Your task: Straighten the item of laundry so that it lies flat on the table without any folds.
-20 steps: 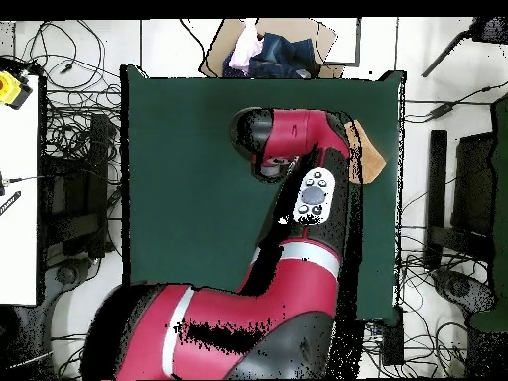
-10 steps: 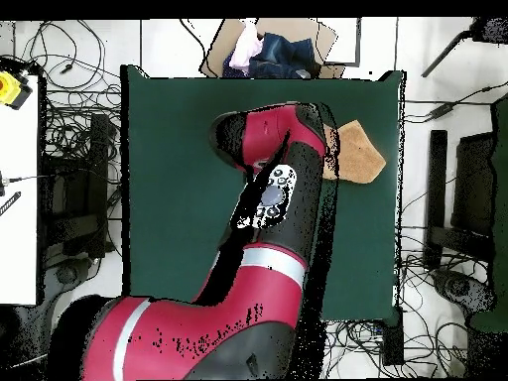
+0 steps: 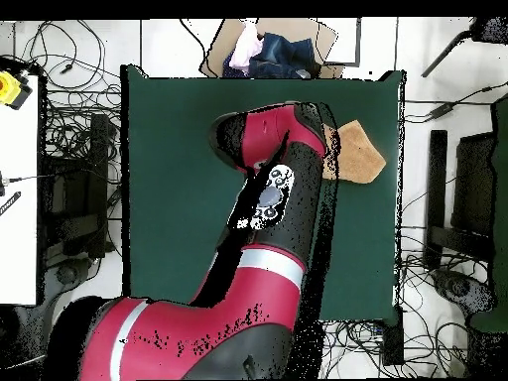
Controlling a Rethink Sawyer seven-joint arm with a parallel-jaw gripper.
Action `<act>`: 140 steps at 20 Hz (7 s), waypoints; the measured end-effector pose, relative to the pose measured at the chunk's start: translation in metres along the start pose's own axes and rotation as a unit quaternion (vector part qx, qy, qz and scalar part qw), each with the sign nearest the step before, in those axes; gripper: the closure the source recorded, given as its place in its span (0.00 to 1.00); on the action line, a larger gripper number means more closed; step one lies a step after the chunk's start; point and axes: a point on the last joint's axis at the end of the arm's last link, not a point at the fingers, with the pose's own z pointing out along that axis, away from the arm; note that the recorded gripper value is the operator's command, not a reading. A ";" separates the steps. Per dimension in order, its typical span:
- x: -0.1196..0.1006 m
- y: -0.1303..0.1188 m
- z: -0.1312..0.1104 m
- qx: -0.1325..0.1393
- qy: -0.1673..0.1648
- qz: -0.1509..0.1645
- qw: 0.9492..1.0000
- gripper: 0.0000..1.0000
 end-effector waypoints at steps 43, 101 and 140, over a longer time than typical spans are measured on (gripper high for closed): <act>-0.015 -0.037 -0.119 -0.229 -0.266 0.109 0.930 0.00; -0.121 0.030 0.001 -0.187 -0.233 0.083 0.951 0.00; -0.011 -0.058 -0.195 -0.187 -0.305 0.110 0.927 0.00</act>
